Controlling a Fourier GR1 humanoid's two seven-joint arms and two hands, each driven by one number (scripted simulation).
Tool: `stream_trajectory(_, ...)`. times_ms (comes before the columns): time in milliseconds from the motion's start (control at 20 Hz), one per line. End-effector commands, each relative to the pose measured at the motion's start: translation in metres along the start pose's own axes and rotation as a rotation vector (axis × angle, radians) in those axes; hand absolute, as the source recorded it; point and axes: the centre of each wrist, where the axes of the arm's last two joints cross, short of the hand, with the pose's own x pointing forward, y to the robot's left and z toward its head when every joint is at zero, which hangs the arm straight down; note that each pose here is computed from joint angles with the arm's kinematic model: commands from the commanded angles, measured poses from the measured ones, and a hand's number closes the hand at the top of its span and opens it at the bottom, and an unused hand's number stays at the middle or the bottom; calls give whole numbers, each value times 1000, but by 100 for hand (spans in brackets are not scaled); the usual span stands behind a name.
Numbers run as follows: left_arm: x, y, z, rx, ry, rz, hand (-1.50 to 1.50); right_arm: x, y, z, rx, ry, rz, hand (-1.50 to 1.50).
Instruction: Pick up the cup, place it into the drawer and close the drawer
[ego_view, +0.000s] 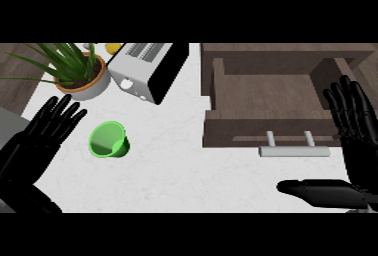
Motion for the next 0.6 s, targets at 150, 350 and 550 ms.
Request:
stream_trajectory(150,-30,29,8,94,51,-73,-150,4,0,0,22,-14,10,-150)
stream_trajectory(350,-56,41,10,135,93,-133,-150,-6,1,-4,12,0,25,-150)
stream_trajectory(550,-77,57,28,157,137,-139,-150,6,-3,8,-3,-23,14,-150)
